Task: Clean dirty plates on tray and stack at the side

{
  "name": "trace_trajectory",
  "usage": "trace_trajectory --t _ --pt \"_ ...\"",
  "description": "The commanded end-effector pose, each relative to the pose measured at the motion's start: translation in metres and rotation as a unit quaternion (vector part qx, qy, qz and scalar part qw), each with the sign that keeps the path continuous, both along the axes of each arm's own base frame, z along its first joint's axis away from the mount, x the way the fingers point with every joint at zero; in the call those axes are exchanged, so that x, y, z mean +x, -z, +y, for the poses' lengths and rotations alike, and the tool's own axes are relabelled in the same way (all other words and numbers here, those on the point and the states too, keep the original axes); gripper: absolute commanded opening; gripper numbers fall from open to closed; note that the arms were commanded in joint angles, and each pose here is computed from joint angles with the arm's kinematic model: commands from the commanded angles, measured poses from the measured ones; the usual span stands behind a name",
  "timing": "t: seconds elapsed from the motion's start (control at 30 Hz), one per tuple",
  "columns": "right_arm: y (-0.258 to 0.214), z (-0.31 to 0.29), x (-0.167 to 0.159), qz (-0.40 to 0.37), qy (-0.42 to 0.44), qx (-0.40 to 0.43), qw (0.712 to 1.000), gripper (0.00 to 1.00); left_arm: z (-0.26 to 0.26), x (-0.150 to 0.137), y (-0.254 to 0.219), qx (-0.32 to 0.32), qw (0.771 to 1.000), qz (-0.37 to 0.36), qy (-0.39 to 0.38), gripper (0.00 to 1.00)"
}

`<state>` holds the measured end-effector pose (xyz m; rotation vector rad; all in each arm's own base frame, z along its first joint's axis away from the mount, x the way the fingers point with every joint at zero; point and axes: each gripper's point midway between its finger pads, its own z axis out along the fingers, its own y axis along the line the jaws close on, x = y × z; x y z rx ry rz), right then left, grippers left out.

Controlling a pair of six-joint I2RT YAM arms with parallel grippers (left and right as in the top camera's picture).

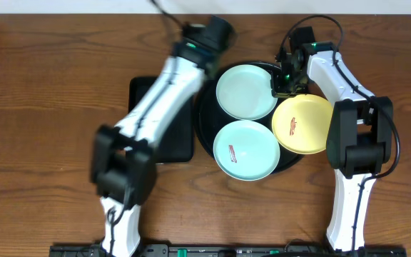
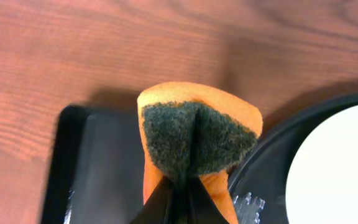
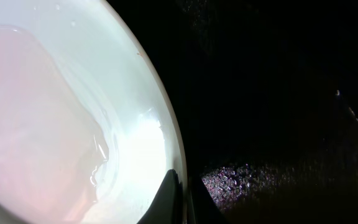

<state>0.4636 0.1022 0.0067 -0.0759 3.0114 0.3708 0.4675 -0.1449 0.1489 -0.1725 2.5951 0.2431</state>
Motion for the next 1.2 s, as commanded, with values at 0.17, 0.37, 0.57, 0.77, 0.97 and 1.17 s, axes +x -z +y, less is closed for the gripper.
trace_trajectory --t 0.17,0.37,0.57,0.77,0.97,1.17 --pt "0.003 -0.015 0.0 -0.007 -0.027 -0.036 0.999 0.01 0.05 -0.054 0.027 -0.106 0.979 0.159 -0.065 0.08" --pt "0.001 -0.005 0.003 -0.026 -0.079 -0.016 0.996 0.01 0.079 -0.088 0.092 -0.098 0.965 0.229 -0.08 0.07" --pt "0.0 0.001 0.004 -0.029 -0.079 0.001 0.996 0.27 0.086 -0.097 0.111 -0.099 0.963 0.244 -0.064 0.1" --pt "-0.002 0.007 0.01 -0.035 -0.051 0.009 0.998 0.01 0.08 -0.089 0.074 -0.171 0.959 0.221 -0.047 0.49" --pt "-0.028 0.02 0.021 -0.062 -0.052 0.048 0.996 0.01 0.101 -0.094 0.01 -0.2 0.966 0.152 -0.061 0.63" --pt "-0.099 0.043 0.034 -0.144 -0.093 0.052 0.984 0.01 0.12 -0.11 -0.05 -0.21 0.972 0.076 -0.069 0.71"
